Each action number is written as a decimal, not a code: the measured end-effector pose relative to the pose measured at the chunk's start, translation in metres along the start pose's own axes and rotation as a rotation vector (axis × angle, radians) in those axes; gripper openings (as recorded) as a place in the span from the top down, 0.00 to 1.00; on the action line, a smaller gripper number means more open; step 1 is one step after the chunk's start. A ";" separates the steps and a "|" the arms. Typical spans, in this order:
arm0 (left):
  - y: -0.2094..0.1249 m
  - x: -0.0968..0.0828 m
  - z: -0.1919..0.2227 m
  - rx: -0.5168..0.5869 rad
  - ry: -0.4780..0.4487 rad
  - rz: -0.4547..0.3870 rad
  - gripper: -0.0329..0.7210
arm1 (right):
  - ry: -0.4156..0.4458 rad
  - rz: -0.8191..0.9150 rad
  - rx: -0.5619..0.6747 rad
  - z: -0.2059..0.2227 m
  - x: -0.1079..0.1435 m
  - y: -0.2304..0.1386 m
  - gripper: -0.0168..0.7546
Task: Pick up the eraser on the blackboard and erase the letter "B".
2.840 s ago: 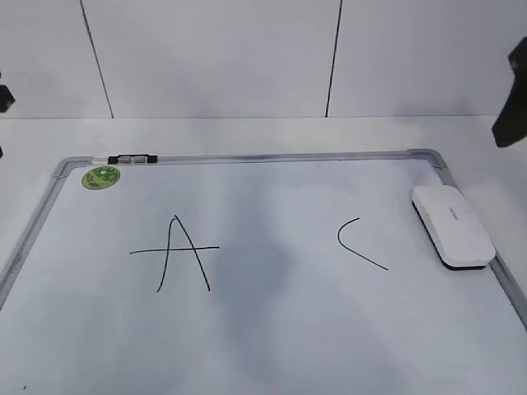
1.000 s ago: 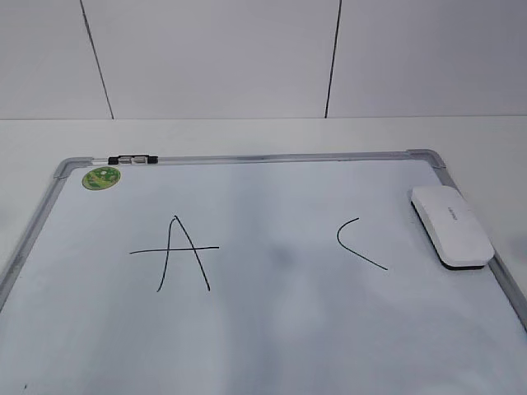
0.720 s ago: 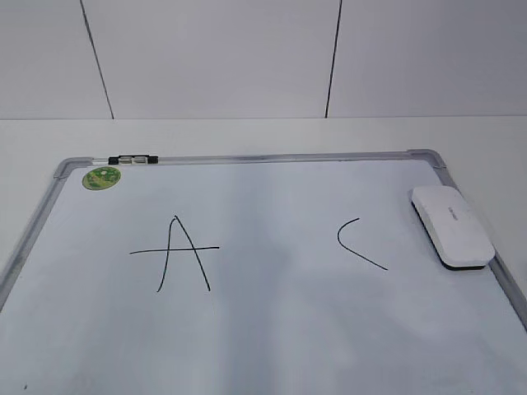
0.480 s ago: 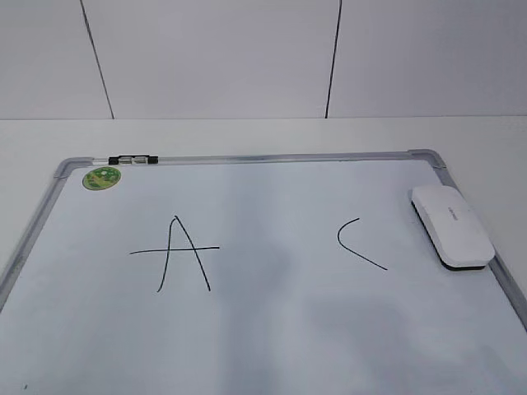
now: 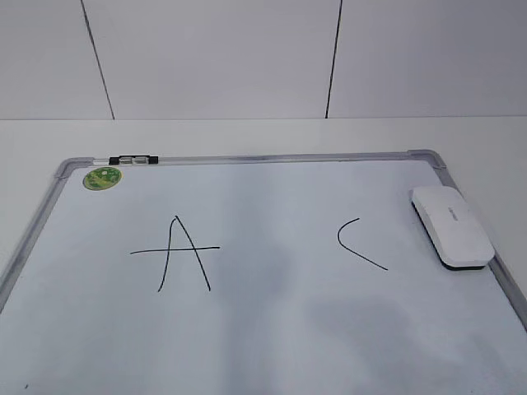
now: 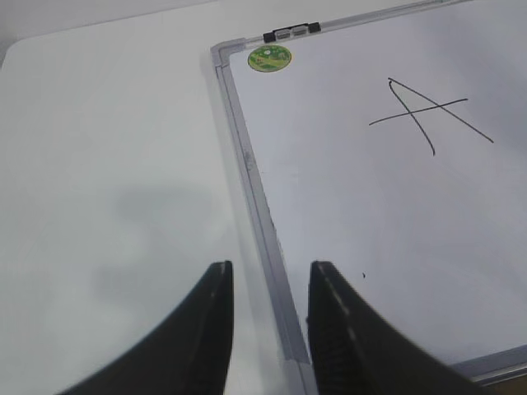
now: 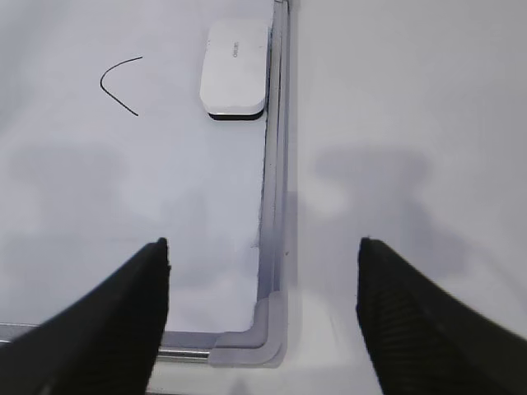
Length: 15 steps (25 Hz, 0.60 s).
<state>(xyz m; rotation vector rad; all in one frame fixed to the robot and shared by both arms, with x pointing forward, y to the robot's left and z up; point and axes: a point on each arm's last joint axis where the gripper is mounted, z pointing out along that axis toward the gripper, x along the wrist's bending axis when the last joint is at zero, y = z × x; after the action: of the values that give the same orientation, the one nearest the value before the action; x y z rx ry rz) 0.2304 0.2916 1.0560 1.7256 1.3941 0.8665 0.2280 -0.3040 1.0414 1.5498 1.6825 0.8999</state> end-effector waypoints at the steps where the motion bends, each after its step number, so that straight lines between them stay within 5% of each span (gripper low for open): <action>1: 0.000 0.000 0.000 0.000 0.000 0.000 0.65 | 0.000 0.000 -0.002 0.000 0.000 0.000 0.24; 15: 0.000 -0.001 -0.001 -0.013 0.005 -0.003 0.65 | -0.002 -0.002 -0.006 0.000 0.000 0.001 0.24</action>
<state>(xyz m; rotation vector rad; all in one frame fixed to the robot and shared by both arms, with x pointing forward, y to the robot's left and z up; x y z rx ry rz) 0.2292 0.2913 1.0563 1.7129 1.3908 0.8766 0.2283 -0.3041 1.0419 1.5438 1.6788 0.9016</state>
